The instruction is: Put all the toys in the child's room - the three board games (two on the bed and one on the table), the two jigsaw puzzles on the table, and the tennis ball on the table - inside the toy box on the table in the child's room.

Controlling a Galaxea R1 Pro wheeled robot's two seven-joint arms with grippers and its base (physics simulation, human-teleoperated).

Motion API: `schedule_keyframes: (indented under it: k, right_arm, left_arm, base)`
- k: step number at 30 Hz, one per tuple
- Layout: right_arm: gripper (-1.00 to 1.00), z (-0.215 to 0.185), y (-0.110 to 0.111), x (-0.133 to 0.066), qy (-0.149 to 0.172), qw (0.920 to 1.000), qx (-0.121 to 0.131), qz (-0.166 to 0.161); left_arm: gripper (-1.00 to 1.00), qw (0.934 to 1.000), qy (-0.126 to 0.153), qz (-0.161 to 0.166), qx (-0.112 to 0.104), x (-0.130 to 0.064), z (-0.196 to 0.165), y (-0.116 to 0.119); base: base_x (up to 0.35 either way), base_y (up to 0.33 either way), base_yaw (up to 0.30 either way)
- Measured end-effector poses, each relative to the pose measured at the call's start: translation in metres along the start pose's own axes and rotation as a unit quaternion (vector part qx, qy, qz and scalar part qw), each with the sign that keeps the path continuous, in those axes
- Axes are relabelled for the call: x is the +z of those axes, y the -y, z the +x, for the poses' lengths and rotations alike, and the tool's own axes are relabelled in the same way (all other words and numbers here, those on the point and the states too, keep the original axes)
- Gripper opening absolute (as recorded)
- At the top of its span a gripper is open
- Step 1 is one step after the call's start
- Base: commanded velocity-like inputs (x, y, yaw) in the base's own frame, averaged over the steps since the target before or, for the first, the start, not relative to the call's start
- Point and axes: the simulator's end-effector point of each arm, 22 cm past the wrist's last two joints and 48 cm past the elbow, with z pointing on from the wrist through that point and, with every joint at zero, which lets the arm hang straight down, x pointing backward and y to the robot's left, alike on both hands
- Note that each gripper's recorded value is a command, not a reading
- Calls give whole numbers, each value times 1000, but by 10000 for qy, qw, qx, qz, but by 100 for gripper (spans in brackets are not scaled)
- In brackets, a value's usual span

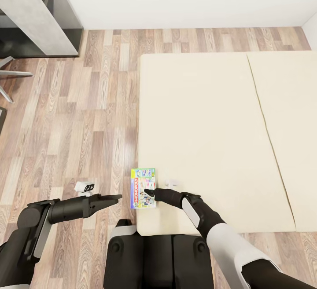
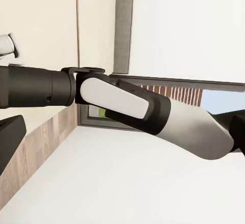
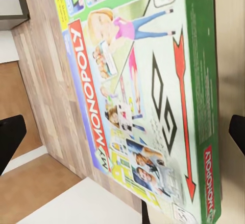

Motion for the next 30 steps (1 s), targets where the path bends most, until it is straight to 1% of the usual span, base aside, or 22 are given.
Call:
schedule_keyframes:
  k: [25, 27, 30]
  right_arm:
    - [100, 1, -1, 0, -8, 10000, -9, -15]
    - [100, 1, -3, 0, -7, 10000, -11, -58]
    - [100, -1, -10, 0, 23, 9997, -36, -223]
  left_arm:
    - [100, 10000, 0, 1, 0, 0, 0, 0]
    - [100, 10000, 1, 1, -1, 0, 0, 0]
    - [100, 10000, 2, 3, -1, 0, 0, 0]
  base:
    - [0, 0, 0]
    - [0, 0, 0]
    - [0, 0, 0]
